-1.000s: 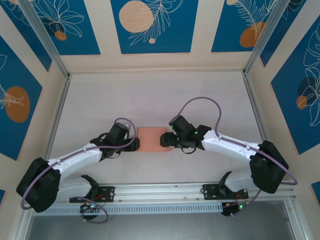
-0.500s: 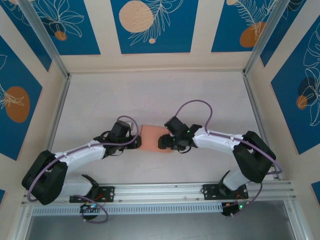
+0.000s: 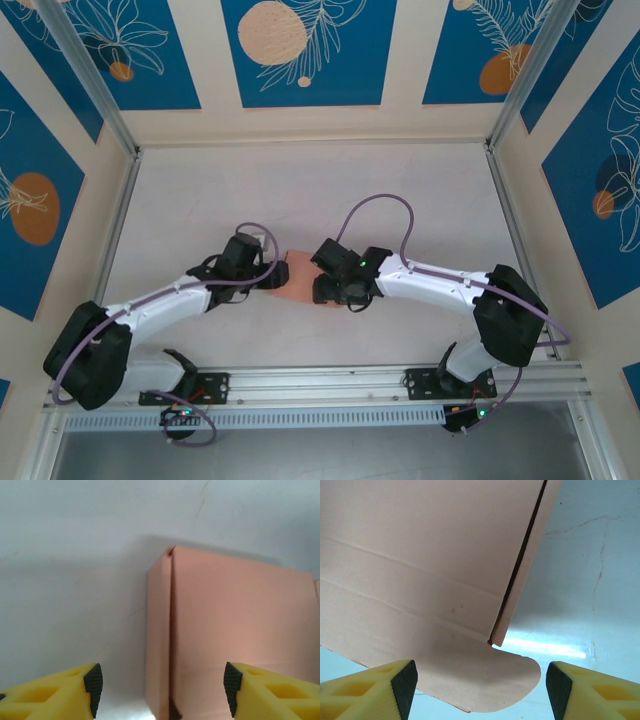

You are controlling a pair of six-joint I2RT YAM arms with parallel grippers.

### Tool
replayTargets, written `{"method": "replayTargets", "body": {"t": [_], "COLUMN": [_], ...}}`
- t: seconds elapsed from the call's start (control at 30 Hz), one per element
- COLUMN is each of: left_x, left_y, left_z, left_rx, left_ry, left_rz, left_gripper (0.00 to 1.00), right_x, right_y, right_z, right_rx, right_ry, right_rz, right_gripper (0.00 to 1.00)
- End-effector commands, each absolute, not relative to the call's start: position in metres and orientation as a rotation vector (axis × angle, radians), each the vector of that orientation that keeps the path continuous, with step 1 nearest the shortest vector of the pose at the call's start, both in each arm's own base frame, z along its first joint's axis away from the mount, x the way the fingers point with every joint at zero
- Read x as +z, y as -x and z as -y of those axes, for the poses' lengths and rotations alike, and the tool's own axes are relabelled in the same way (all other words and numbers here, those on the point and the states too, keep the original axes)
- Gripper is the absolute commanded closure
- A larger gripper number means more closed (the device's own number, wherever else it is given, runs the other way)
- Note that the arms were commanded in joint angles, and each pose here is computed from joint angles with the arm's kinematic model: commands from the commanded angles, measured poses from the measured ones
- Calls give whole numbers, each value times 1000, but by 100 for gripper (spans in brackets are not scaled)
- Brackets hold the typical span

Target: Fold the paper box

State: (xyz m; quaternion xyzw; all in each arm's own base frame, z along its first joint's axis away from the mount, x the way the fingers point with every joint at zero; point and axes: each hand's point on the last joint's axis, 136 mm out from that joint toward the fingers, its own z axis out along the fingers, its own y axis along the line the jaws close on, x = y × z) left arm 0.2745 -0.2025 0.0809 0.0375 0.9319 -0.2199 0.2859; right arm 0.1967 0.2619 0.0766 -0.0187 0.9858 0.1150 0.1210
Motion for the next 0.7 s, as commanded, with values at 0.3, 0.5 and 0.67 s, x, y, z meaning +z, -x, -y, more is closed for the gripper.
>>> {"method": "replayTargets", "body": {"t": [0.3,0.5,0.67], "left_x": [66,53,46], "left_y": [-284,-283,-282], "left_z": [215,215,217], "left_rx": [-573,-548,-551], "left_ry": [-186,-165,-139], "left_rz": [-2536,-2571,-2584], "left_gripper": [33,37,41], "right_x": [63,58,50], "right_y": [-189,-182,-178], "right_z": [-276,-277,-282], "right_rx": [519,561,600], "right_ry": [11,-9,-23], "right_rz": [-2948,-2987,-3012], "right_gripper": [35,38,39]}}
